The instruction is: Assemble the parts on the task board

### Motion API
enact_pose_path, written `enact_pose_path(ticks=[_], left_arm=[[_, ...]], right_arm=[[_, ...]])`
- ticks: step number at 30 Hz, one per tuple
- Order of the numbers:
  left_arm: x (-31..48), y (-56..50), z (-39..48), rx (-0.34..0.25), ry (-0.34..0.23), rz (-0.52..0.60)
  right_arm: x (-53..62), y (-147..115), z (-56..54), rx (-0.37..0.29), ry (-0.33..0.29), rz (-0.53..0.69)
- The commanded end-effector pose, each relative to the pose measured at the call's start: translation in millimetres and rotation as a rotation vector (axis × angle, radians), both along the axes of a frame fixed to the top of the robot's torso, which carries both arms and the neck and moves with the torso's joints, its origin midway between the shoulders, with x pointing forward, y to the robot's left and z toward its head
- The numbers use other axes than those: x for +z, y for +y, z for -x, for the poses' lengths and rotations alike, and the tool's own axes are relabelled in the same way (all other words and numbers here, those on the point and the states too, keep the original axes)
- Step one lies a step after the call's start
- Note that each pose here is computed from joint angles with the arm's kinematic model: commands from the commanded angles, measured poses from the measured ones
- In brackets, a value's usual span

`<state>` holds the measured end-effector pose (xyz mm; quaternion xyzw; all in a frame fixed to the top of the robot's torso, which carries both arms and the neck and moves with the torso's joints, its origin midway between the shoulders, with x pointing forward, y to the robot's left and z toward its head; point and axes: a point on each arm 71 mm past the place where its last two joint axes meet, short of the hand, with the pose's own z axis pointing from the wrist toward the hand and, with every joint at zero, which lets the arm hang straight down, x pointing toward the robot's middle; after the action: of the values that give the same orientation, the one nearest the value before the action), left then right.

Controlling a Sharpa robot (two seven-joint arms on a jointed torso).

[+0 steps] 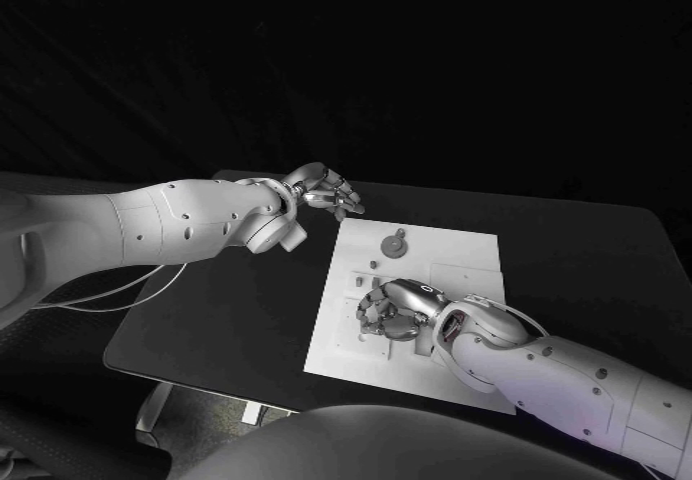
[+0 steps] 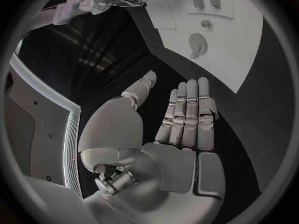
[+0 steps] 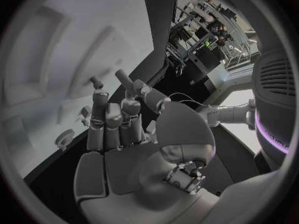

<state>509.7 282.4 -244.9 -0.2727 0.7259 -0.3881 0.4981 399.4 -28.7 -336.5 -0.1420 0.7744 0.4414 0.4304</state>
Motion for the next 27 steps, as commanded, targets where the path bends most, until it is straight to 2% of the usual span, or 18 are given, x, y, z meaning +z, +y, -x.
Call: enact_pose_path(ticks=[1,27], left_arm=[[1.4,-3.6,-0.3,-0.015,-0.006,0.007],[1.4,-2.7,-0.4,-0.013,-0.006,0.006]], right_arm=[[-2.1,4.8,3.9,0.033,-0.002,-0.001],[-9.7,5.1,5.3,0.044,0.009,0.028]])
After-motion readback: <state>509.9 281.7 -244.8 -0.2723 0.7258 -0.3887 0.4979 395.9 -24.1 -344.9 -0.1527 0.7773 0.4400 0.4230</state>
